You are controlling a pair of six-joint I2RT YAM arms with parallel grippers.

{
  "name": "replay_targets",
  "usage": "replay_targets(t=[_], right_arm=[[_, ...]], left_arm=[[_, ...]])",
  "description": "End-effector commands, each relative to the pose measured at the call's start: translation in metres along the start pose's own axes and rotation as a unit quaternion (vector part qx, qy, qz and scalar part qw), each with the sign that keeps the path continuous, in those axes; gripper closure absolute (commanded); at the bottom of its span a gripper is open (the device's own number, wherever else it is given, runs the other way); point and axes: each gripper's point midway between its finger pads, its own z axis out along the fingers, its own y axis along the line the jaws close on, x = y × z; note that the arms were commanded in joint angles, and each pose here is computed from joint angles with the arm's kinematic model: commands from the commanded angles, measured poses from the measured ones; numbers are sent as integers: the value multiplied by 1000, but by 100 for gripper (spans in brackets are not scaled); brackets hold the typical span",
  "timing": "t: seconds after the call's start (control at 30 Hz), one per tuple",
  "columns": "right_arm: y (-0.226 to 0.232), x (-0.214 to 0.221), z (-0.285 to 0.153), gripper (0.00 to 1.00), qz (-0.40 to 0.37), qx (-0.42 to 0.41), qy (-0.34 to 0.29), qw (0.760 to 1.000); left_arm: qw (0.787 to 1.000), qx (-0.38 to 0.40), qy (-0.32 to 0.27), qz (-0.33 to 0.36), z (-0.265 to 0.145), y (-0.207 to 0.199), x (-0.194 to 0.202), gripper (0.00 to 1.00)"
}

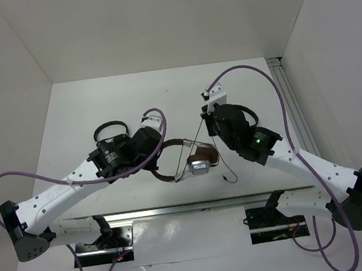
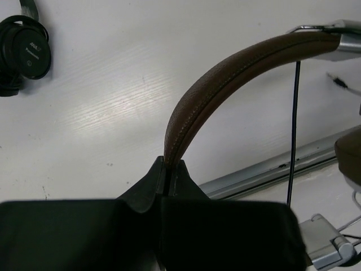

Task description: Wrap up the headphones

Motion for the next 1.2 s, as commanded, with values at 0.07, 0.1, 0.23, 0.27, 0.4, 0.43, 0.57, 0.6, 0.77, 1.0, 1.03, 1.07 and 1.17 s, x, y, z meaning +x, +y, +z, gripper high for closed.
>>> replay_targets(t=[0.07, 0.1, 0.23, 0.27, 0.4, 0.43, 0.57, 0.6, 0.77, 1.0, 1.03, 1.07, 1.17], right_arm=[[-6, -72, -6, 78, 54, -38, -105, 992], [-2, -71, -4, 76, 53, -54, -105, 992], [7, -61, -2, 76, 45, -87, -100, 990], [9, -61, -1, 76, 45, -93, -103, 989], [17, -45, 8, 86, 57, -109, -96, 988], [20, -37, 10, 86, 55, -116, -91, 988], [27, -21, 18, 83, 66, -132, -76, 986], [31, -20, 18, 73, 71, -140, -77, 985], [34, 9, 15, 43, 82, -176, -74, 978], [64, 46, 3, 33, 89, -340, -73, 933], [66, 46, 5, 33, 93, -352, -78, 928], [70, 45, 4, 33, 96, -365, -79, 923], [91, 54, 2, 33, 89, -397, -73, 911]], left_arm=[[996, 26, 50, 67, -15, 3, 29, 100], [996, 26, 50, 67, -15, 3, 29, 100], [997, 42, 33, 64, -24, -1, 18, 100], [996, 49, 32, 68, -26, -2, 18, 100], [995, 72, 18, 68, -37, -10, 9, 100], [995, 77, 9, 64, -42, -10, 4, 100], [996, 73, -6, 60, -49, -8, -6, 100], [996, 66, -2, 56, -52, -6, -8, 100], [999, 35, -14, 27, -67, 3, -25, 100], [997, 45, -61, -16, -100, -3, -71, 100], [997, 50, -60, -16, -100, -7, -74, 100], [996, 57, -71, -26, -107, -8, -81, 100], [995, 63, -69, -32, -106, -14, -85, 100]])
